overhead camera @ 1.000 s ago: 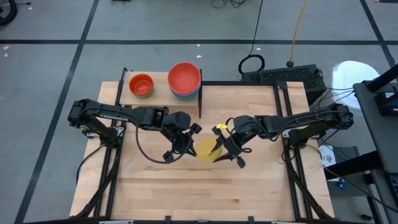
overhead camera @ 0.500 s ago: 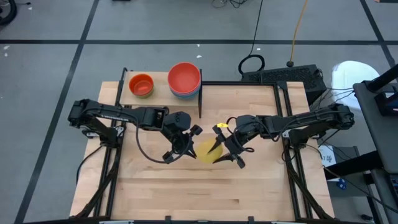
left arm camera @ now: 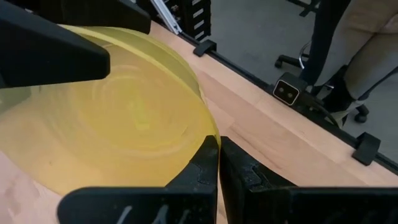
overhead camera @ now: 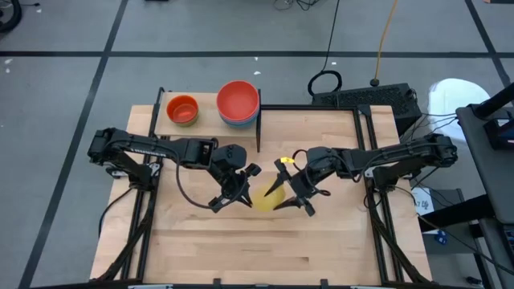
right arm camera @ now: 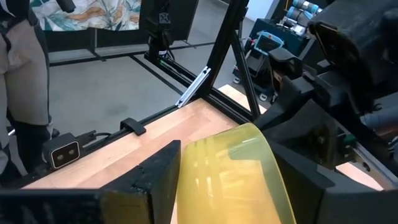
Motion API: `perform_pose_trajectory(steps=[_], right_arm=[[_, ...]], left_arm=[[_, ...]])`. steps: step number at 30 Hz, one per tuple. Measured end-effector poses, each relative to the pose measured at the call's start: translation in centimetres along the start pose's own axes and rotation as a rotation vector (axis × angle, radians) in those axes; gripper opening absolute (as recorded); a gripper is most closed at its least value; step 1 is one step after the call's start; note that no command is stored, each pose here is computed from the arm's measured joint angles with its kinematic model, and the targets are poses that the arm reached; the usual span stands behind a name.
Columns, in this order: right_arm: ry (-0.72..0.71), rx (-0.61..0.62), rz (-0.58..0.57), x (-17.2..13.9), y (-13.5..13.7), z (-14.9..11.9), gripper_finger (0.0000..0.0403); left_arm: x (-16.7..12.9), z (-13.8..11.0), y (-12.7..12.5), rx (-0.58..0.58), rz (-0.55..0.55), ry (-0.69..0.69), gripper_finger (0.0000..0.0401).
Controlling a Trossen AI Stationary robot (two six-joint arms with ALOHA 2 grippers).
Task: Place and stack bowls onto a shelf
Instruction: Stack the yellow bowl on top of the orange bowl on the shelf
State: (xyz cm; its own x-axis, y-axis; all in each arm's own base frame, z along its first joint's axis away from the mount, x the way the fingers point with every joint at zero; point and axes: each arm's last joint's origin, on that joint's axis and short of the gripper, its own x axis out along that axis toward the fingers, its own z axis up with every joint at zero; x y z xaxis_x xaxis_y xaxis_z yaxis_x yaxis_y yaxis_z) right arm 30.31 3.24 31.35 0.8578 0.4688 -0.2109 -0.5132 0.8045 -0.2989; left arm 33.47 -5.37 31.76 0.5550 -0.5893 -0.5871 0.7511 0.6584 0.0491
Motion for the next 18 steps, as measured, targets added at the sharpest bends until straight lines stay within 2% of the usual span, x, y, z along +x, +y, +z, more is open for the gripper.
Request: perform_pose_trajectory(steps=[16, 18], right_arm=[[0.007, 0.024, -0.011, 0.14, 0.18, 0.09, 0.0204], [-0.009, 0.014, -0.037, 0.01, -0.04, 0.44, 0.0205]], left_arm=[[-0.30, -0.32, -0.35, -0.101, -0.018, 0.039, 0.0001], [-0.09, -0.87, -0.84, -0.154, -0.068, 0.077, 0.0001]])
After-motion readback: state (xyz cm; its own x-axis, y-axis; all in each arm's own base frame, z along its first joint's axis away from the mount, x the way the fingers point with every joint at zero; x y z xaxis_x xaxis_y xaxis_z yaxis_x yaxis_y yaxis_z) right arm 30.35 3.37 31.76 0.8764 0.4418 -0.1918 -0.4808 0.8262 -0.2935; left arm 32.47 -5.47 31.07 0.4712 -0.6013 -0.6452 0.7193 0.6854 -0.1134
